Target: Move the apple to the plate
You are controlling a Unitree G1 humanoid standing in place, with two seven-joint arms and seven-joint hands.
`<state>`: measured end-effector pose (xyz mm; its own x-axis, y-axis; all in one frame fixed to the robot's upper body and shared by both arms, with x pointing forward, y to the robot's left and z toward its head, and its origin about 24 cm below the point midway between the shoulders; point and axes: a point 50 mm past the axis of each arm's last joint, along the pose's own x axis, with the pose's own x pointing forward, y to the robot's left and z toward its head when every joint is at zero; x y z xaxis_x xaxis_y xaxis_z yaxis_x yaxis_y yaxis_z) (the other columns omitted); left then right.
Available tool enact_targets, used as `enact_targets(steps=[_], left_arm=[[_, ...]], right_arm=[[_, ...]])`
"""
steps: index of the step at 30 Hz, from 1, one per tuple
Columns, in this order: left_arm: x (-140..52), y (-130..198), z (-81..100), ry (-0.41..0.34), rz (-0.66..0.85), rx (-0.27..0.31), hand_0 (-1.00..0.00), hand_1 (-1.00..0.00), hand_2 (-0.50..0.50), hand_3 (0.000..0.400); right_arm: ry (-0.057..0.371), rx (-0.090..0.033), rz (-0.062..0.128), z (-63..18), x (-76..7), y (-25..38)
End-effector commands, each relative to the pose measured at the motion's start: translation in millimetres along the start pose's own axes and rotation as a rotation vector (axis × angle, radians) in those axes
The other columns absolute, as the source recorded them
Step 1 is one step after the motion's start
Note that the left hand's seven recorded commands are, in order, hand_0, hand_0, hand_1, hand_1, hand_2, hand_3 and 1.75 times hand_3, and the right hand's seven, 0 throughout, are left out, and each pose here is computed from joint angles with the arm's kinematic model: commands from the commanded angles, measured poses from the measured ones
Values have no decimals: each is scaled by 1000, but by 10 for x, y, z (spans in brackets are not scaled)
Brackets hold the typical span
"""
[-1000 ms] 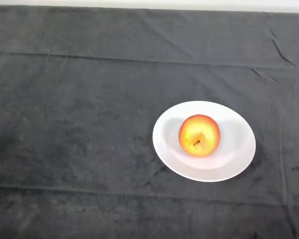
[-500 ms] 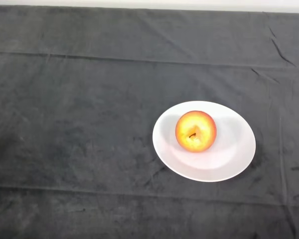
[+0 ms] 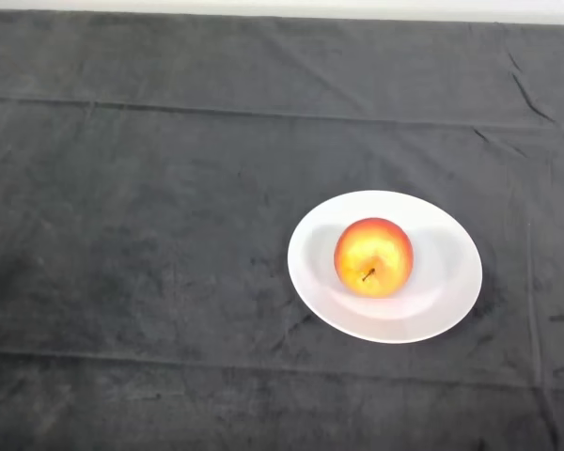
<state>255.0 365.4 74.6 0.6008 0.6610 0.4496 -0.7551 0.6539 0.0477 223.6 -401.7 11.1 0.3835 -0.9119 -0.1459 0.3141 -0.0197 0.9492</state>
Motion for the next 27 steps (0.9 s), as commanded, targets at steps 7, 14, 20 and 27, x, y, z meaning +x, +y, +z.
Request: enact_targets(steps=[7, 14, 20, 27], left_arm=[[59, -34, 35, -13, 17, -20, 0, 0, 0, 0], [54, -27, 31, -13, 17, -20, 0, 0, 0, 0], [53, -25, 30, -12, 16, -20, 0, 0, 0, 0], [52, -22, 30, -13, 15, -20, 0, 0, 0, 0]], right_arm=[[-33, 53, 30, 12, 38, 115], [-34, 53, 30, 12, 38, 115], [-34, 53, 30, 12, 38, 115], [-34, 53, 30, 12, 38, 115]])
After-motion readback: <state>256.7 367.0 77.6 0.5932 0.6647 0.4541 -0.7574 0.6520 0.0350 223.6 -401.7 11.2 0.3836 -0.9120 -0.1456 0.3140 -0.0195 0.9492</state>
